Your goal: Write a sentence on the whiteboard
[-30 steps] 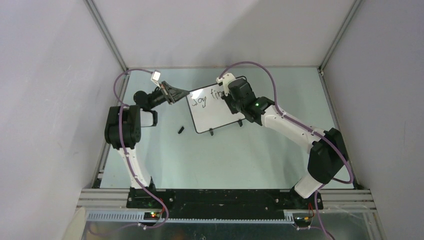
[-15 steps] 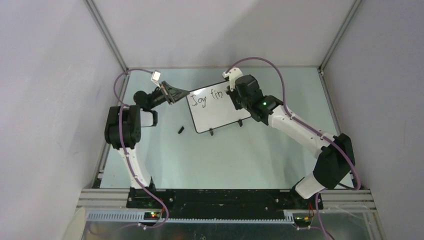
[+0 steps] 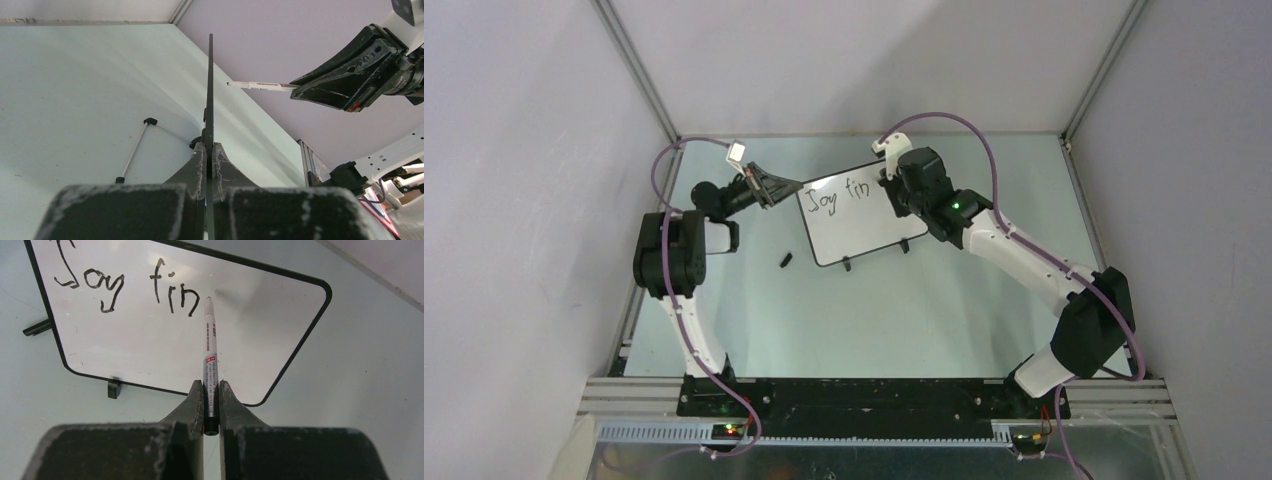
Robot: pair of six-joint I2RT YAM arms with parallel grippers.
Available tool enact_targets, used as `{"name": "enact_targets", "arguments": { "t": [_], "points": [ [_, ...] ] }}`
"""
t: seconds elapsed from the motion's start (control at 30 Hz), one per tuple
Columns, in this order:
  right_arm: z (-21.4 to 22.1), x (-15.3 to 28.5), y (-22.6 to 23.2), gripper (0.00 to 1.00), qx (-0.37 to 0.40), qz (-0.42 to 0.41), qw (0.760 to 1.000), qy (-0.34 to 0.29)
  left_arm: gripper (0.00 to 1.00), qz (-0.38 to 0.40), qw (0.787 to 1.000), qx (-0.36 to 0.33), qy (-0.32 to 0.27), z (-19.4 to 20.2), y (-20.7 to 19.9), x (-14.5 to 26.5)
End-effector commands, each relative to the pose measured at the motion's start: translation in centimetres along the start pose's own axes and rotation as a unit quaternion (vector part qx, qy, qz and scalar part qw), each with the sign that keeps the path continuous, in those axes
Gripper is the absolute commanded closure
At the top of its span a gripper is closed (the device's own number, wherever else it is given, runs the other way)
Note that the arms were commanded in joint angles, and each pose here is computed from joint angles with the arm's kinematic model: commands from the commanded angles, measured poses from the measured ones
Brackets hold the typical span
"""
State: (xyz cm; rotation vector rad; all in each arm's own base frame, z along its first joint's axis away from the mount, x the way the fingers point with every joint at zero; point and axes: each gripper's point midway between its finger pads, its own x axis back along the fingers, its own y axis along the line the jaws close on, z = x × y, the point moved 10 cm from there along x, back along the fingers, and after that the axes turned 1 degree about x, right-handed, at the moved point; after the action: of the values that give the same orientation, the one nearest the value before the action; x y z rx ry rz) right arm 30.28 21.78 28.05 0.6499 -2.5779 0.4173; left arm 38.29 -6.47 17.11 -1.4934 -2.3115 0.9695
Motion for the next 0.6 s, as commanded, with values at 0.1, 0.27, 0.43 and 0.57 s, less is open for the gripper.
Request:
{"name": "enact_targets", "arguments": {
  "t": [0.1, 0.27, 0.43, 0.57],
  "points": [
    [-0.77, -0.76, 0.41, 1.0, -0.007, -0.007, 1.0, -0.017, 1.0, 0.026, 0.998, -0.052, -0.001, -0.88, -1.17, -0.16],
    [-0.6, -1.09, 0.4, 1.0, -0.007, -0.005, 1.0, -0.012, 1.0, 0.026, 0.998, -0.052, -0.002, -0.9, -1.17, -0.2],
    [-0.38, -1.36, 0.32, 1.0, -0.006, -0.001, 1.0, -0.007, 1.0, 0.026, 0.998, -0.052, -0.001, -0.9, -1.14, -0.17],
    [-0.38, -1.4, 0.21, 1.0, -0.009, 0.005, 1.0, -0.007, 1.0, 0.027, 0.998, -0.052, -0.001, -0.88, -1.16, -0.22]
  ]
}}
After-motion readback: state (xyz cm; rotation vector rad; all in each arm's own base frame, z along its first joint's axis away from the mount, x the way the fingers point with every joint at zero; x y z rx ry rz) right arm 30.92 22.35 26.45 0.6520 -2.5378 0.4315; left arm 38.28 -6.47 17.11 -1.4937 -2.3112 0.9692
